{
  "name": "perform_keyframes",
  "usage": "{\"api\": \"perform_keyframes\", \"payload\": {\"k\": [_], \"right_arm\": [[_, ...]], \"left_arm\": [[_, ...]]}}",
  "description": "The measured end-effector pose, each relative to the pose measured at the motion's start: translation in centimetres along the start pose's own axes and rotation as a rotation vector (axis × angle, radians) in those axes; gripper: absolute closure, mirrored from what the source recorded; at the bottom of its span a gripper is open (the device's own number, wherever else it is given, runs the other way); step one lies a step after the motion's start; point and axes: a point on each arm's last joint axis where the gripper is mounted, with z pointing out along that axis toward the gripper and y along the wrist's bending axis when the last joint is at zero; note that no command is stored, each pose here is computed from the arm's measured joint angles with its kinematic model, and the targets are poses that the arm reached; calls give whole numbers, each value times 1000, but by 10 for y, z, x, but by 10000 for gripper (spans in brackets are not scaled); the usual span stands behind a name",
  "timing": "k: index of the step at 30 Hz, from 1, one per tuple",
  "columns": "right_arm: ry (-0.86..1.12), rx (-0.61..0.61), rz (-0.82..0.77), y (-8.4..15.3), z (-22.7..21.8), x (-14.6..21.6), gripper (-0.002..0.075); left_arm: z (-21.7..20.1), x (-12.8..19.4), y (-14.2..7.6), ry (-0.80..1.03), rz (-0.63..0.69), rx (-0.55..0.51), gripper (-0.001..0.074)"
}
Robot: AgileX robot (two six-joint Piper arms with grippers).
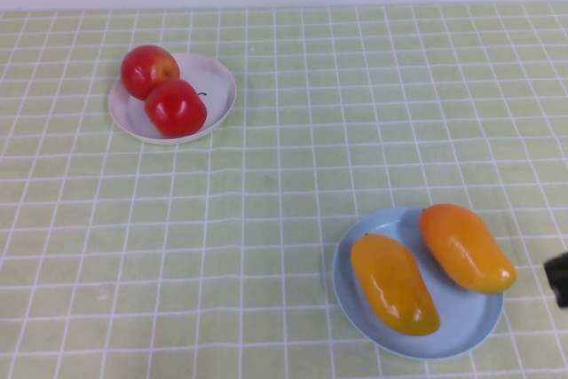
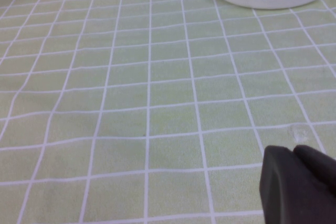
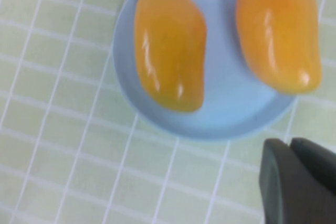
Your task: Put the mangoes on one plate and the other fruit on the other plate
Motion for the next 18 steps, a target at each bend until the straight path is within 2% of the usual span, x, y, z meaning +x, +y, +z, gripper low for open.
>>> {"api": "perform_keyframes", "payload": {"k": [4, 7, 12, 15, 18], "right_arm": [[18, -2, -11, -1, -12, 13, 739], [15, -3, -77, -1, -15, 15, 741], [-69, 1, -128, -2, -8, 10, 741], [-180, 24, -117, -10, 7, 12, 741], [-306, 88, -34, -32, 19, 26, 741]], "left_arm": [[0, 0, 0, 0, 0, 0, 736], [0, 0, 0, 0, 0, 0, 736], [0, 0, 0, 0, 0, 0, 736], [0, 0, 0, 0, 0, 0, 736], [0, 0, 0, 0, 0, 0, 736]]}}
